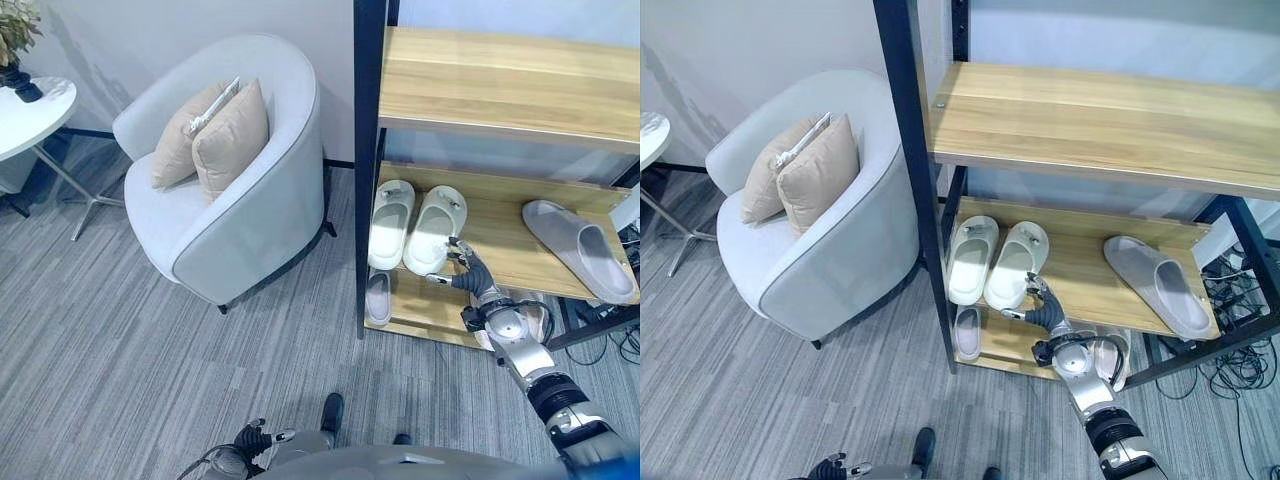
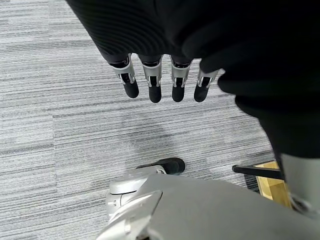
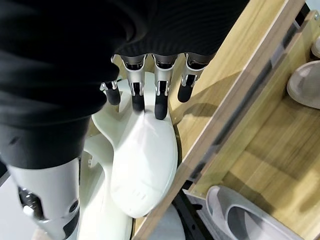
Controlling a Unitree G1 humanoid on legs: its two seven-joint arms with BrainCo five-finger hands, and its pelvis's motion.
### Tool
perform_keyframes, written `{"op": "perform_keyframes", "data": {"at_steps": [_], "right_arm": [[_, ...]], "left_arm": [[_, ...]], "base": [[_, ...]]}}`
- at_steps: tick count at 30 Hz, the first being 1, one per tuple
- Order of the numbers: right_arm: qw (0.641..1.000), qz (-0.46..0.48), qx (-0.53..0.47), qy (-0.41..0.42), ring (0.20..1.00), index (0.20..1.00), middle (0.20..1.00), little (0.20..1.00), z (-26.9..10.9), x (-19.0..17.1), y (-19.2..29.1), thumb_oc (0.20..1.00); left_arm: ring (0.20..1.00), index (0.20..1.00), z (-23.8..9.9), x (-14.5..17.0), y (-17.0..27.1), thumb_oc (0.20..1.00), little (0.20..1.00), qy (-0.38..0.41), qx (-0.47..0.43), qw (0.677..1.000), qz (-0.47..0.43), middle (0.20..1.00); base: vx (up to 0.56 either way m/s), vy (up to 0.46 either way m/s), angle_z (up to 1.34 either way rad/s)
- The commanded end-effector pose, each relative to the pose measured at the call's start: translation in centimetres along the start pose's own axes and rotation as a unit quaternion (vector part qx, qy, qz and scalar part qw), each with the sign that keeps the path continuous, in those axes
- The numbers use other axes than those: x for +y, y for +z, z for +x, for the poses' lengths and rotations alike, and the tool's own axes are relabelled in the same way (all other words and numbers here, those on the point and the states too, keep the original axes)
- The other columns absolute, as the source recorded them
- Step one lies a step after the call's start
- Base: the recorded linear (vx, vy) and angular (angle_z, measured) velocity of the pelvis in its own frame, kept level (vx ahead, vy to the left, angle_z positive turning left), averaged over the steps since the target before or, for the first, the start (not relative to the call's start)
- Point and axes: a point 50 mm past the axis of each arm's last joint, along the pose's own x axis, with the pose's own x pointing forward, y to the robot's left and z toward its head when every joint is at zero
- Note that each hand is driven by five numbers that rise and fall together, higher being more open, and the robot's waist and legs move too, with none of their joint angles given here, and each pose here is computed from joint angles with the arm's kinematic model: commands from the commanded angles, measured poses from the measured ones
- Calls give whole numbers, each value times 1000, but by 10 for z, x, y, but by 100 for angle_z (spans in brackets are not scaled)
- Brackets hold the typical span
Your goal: Arrange the slippers neatly on the shoe rack.
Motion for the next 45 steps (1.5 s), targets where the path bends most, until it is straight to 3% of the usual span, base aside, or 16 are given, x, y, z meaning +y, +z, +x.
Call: {"op": "perform_keyframes", "data": {"at_steps": [1,6,16,29,34,38,45], "right_arm": [[991,-29,-118,-63,1000,1000,1000,1000,11,-21,48,1000],[981,-55,-109,-154,1000,1000,1000,1000,6,-63,41,1000],[942,-111,22,-317,1000,1000,1000,1000,-3,-152,2,1000],[928,-49,79,-362,1000,1000,1000,1000,10,-199,6,1000],[944,-48,60,-322,1000,1000,1000,1000,24,-189,19,1000],[963,-20,35,-268,1000,1000,1000,1000,35,-156,23,1000],[974,9,34,-224,1000,1000,1000,1000,18,-121,3,1000]], "left_arm": [[1000,1000,0,-13,-6,1000,1000,-19,27,999,30,1000],[1000,1000,-1,-14,-10,1000,1000,-27,31,999,35,1000],[1000,1000,-2,-10,-14,1000,1000,-30,33,998,37,1000],[1000,1000,0,-11,-3,1000,1000,-26,11,999,18,1000],[1000,1000,0,-10,-1,1000,1000,-22,14,1000,7,1000],[1000,1000,0,-4,-6,1000,1000,-10,27,1000,1,1000],[1000,1000,-1,4,-10,1000,1000,-2,35,999,2,1000]], "base": [[15,-55,1],[15,-43,0],[14,-69,-2],[-7,-44,0],[8,-10,-3],[14,1,-2],[17,24,4]]}}
